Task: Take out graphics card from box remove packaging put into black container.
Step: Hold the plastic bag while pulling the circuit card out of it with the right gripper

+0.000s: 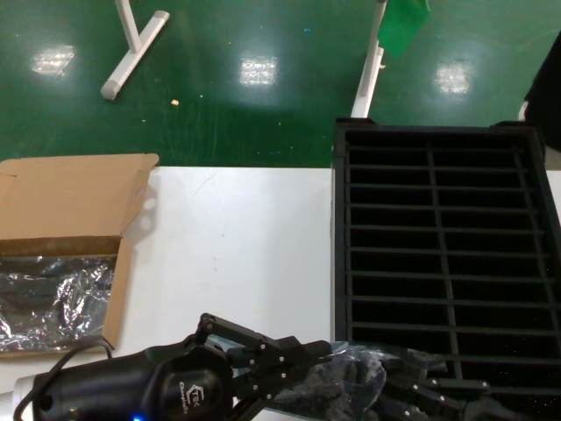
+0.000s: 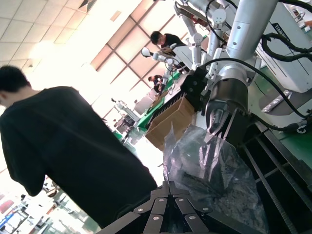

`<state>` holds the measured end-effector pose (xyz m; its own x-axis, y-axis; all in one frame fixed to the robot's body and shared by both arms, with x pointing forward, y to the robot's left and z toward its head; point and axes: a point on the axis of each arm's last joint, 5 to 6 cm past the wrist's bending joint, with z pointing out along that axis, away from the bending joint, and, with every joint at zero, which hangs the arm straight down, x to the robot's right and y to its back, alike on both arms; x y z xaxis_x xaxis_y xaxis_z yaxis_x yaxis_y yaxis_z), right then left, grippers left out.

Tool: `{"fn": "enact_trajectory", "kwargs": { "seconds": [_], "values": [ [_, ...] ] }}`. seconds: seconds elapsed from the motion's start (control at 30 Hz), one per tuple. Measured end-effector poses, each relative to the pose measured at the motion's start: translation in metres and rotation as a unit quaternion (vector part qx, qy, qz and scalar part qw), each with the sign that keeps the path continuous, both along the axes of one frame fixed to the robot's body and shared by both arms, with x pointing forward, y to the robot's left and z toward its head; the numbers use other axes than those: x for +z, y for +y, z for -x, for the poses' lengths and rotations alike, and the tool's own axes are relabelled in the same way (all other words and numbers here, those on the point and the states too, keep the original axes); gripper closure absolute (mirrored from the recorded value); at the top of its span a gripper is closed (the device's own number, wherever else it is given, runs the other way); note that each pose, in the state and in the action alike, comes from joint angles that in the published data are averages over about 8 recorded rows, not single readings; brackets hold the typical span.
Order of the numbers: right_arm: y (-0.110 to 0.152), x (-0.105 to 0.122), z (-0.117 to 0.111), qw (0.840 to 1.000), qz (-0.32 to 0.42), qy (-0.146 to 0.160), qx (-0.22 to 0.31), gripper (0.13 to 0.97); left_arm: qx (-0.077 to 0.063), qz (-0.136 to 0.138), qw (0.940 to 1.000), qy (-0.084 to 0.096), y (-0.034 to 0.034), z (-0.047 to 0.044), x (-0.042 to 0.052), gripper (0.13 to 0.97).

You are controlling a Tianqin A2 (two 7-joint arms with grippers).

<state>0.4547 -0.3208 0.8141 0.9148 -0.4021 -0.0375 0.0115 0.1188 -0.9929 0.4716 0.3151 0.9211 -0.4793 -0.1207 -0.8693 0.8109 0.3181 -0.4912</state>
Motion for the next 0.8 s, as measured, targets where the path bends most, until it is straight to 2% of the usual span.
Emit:
{"fn": "enact_trajectory", "kwargs": {
  "seconds": [0.37, 0.8],
  "values": [
    [-0.0012, 0.0005, -0.0017, 1.000, 0.006, -0.017, 0.004, 0.894, 0.000, -0.002, 1.0000, 0.001, -0.0007, -0.0010, -0.0004, 0.955],
    [-0.0018, 0.0015, -0.0001, 1.000, 0.008, -0.021, 0.005, 0.892, -0.002, -0.002, 1.0000, 0.000, -0.0026, -0.0013, -0.0001, 0.955]
  ]
}}
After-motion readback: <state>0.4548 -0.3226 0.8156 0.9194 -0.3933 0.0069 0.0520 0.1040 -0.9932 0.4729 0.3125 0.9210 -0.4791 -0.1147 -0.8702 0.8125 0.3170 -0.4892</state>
